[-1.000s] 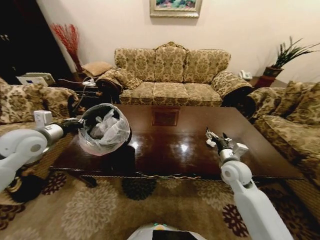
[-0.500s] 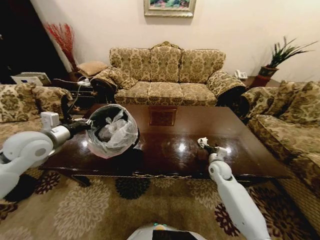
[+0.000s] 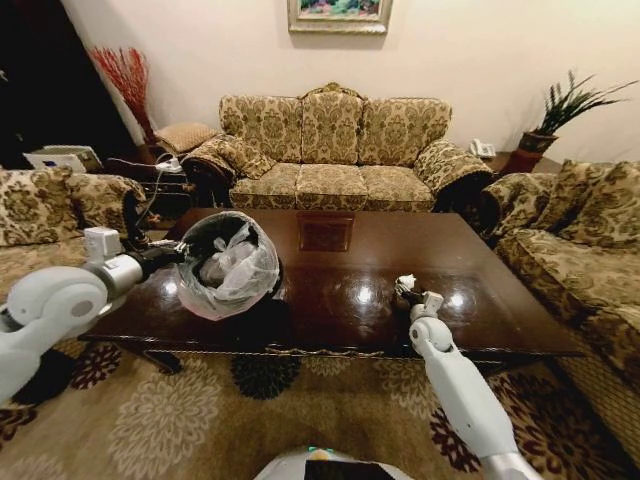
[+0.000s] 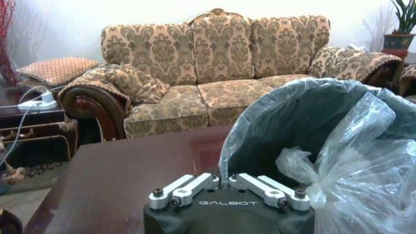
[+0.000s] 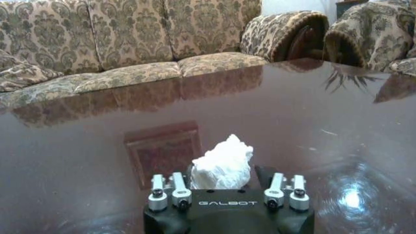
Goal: Move to the front of the table and place the trash on the table into the trash bin.
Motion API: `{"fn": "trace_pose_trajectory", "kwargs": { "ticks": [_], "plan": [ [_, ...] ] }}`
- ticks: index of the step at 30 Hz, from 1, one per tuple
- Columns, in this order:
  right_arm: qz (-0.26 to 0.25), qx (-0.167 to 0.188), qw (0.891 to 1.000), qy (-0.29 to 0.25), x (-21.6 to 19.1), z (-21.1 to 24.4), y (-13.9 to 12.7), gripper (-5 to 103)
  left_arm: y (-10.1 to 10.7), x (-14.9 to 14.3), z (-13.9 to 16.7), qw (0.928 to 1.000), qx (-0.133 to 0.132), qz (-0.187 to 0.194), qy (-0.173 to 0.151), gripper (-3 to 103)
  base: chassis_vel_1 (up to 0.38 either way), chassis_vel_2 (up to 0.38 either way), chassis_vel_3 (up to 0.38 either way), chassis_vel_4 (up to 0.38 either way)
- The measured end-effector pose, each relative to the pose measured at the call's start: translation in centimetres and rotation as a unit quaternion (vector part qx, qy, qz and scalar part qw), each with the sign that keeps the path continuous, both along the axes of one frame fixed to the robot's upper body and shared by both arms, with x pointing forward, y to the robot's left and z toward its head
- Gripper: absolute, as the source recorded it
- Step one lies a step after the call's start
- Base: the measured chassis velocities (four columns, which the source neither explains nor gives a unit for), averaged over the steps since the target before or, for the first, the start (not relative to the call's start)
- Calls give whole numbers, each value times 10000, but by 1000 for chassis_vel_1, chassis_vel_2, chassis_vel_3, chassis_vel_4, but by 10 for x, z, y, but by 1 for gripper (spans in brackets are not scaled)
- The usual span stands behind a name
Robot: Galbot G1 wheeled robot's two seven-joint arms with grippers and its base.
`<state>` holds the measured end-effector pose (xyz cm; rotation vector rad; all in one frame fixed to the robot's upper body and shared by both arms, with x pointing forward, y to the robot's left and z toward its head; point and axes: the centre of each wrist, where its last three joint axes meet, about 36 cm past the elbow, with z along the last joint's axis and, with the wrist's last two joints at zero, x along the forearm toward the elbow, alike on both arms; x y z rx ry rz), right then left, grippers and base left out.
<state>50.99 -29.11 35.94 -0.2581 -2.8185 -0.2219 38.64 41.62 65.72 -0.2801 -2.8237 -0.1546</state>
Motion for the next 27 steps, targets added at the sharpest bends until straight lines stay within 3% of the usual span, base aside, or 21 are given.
{"fn": "trace_pose_trajectory", "kwargs": {
  "ticks": [2, 6, 8, 14, 16, 18, 27],
  "plan": [
    [11, 3, 10000, -5, 1, 1, 0, 63, 0, 0, 0, 10000, -2, -6, 1, 2, 0, 0, 0, 0],
    [32, -4, 10000, 24, 5, 0, -2, 40, -1, 0, -1, 10000, -9, -22, 11, 2, 0, 0, 0, 0],
    [35, -4, 10000, 27, 6, 0, -2, 40, -1, 0, -1, 10000, -10, -24, 9, 2, 0, 0, 0, 0],
    [76, 39, 10000, 13, 6, 3, -2, 13, -3, 0, 0, 10000, 1, -60, -5, 2, 0, 0, 0, 0],
    [82, 52, 10000, 11, 6, 4, -2, 13, -3, 0, 0, 10000, 1, -63, -6, 2, 0, 0, 0, 0],
    [104, 99, 9999, -5, 4, 7, -1, 3, -4, 0, 1, 10000, 1, -79, -9, 2, 0, 0, 0, 0],
    [169, 332, 9990, -239, -4, 30, 2, 1, -5, -1, 2, 9999, -20, -103, -27, 2, 0, 0, 0, 0]
  ]
}}
